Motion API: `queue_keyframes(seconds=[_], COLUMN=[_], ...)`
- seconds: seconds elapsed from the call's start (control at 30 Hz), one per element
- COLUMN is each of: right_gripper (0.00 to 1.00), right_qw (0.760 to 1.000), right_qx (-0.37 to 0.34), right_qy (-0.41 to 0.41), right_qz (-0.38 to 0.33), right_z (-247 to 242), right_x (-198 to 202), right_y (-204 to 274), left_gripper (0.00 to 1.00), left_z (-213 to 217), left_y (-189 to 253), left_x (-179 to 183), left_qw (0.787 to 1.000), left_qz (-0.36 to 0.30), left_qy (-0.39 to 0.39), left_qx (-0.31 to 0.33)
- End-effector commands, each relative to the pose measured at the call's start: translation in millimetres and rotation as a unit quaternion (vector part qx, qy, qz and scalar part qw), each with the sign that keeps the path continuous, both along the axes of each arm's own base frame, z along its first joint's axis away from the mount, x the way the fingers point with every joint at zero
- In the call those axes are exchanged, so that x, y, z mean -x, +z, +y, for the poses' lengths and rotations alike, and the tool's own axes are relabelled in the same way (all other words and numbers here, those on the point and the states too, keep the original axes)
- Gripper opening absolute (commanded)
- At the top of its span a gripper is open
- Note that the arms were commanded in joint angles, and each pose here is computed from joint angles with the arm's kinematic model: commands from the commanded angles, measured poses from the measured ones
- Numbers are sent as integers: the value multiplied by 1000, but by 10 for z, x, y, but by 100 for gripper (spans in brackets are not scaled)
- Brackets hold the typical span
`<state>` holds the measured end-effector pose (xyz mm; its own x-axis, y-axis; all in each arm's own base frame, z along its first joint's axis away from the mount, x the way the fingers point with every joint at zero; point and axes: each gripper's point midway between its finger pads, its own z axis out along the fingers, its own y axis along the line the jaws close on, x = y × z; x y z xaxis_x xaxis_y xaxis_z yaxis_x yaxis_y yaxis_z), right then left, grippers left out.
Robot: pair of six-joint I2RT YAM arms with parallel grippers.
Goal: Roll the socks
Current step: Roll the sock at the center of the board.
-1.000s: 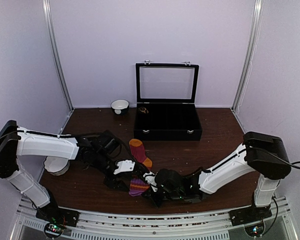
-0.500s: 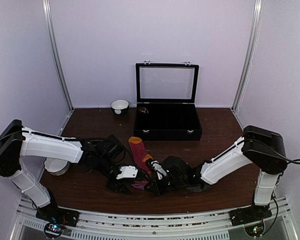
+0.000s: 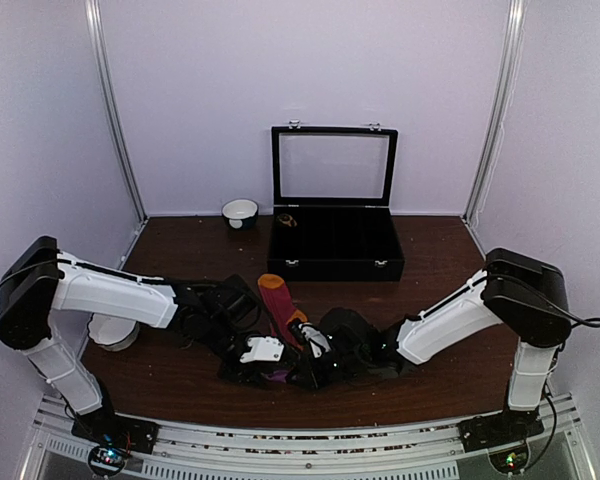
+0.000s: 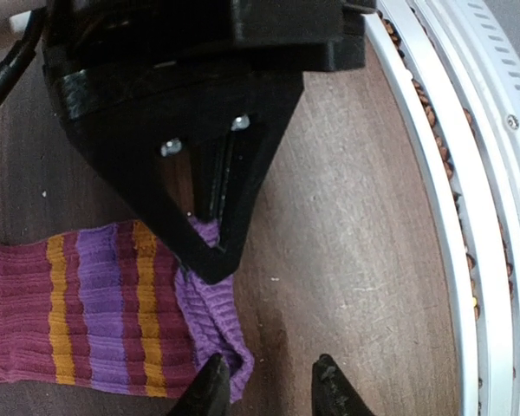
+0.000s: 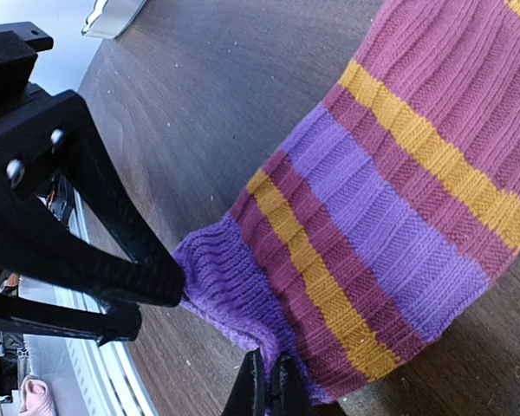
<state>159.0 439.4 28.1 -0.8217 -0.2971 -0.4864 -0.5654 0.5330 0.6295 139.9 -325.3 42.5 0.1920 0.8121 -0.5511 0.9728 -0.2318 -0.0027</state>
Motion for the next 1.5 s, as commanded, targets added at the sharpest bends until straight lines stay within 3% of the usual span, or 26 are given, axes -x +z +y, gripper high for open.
queue_keyframes(seconds=[0.0, 0.2, 0.43, 0.87, 1.0, 1.13, 1.23, 1.47], right_gripper=[0, 0, 0, 0, 0, 0, 0, 0], right_qw=[999, 999, 999, 999, 999, 998, 998, 996], right_qx=[31, 34, 30, 6, -7, -9, -15, -27], right_qy=[4, 7, 1, 3, -4, -9, -8, -15], right_qz=[34, 35, 33, 34, 51, 60, 64, 82], right_z=[-44, -104, -119, -84, -63, -65, -51, -42], right_x=[80, 124, 111, 121, 130, 130, 130, 143], right_y=[-127, -91, -39, 54, 56, 41, 68, 103], left_gripper=[28, 5, 0, 1, 37, 47, 45, 22], left_z=[-32, -38, -57, -60, -29, -17, -54, -77], left_y=[-31, -65, -77, -100, 43, 38, -93, -217], left_x=[-29, -48, -10, -102, 73, 139, -3, -141], left_qw=[1000, 1000, 999, 994, 994, 996, 998, 997], left_qz=[-2, 8, 35, 100, 113, 91, 60, 46], left_qy=[0, 5, 15, 45, 0, -18, 12, 44], left_qx=[-11, -28, -28, -27, -3, -6, -30, -49])
